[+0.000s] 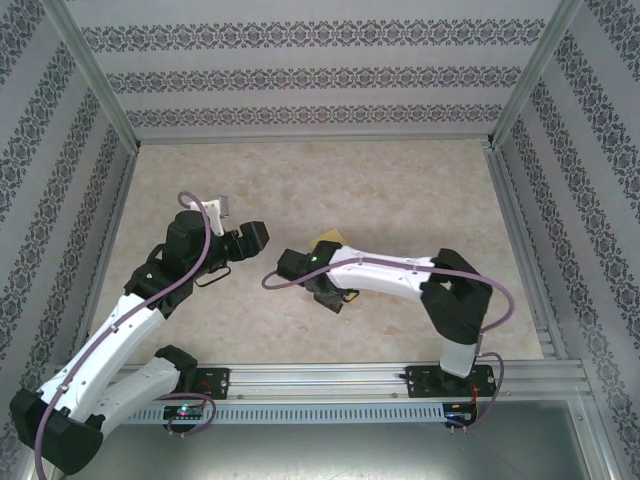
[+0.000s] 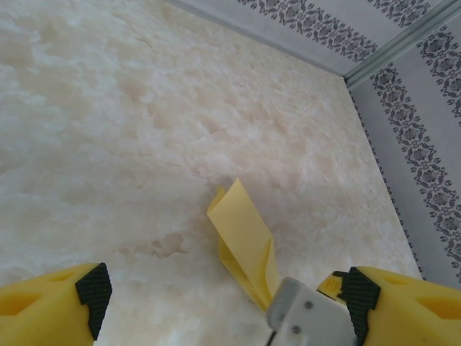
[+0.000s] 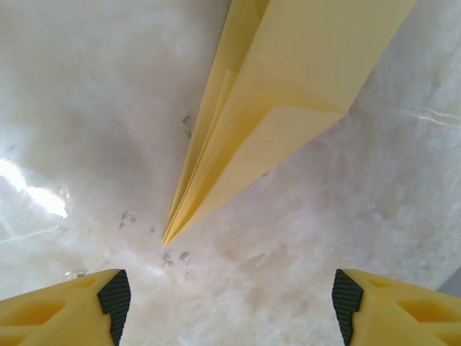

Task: Fold a paper plane with a square sheet of paper (fold left side to right side)
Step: Turn over the paper at the center of the table, then fold the wing for the fifth time at the center of the table.

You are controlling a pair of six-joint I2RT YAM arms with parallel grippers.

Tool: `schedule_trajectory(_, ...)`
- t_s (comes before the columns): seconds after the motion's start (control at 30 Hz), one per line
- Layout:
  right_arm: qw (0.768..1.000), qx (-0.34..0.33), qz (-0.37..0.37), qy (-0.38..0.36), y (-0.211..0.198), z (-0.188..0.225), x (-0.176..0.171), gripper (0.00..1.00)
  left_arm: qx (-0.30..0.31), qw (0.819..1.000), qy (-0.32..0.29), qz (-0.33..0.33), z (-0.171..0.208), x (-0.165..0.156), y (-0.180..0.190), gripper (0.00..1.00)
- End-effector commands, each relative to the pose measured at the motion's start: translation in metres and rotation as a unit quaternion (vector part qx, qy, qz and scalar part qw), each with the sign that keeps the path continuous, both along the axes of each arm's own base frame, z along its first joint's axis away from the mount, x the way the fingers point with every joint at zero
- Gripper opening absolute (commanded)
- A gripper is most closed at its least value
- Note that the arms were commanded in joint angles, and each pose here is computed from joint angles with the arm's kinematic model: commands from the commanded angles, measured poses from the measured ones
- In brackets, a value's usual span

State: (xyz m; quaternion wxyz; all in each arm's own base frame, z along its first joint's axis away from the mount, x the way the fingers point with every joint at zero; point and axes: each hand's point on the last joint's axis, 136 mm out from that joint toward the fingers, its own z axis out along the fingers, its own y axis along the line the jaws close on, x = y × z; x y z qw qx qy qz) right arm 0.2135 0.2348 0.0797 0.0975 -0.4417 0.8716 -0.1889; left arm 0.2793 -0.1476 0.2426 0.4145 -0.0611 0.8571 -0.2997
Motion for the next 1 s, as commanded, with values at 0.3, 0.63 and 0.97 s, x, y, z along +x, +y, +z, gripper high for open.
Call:
schedule_trajectory(0.3, 0.933, 0.34, -0.112, -0.024, -0.005, 0.058, 0.011, 0.88, -0.088, 0.991, 0.07, -0.066, -0.044, 0.03, -0.052, 0.83)
schedule_trajectory(0.63, 0.804, 0.557, -0.199, -0.053, -0.037, 0.091, 0.038, 0.98, -0.103, 0.977, 0.138, -0.122, -0.107, 0.056, -0.103, 0.8)
schedule_trajectory(0.97, 0.685, 0.672, -0.282, -0.027, -0.066, 0.088, 0.055, 0.98, -0.114, 0.964, 0.188, -0.149, -0.161, 0.082, -0.147, 0.76)
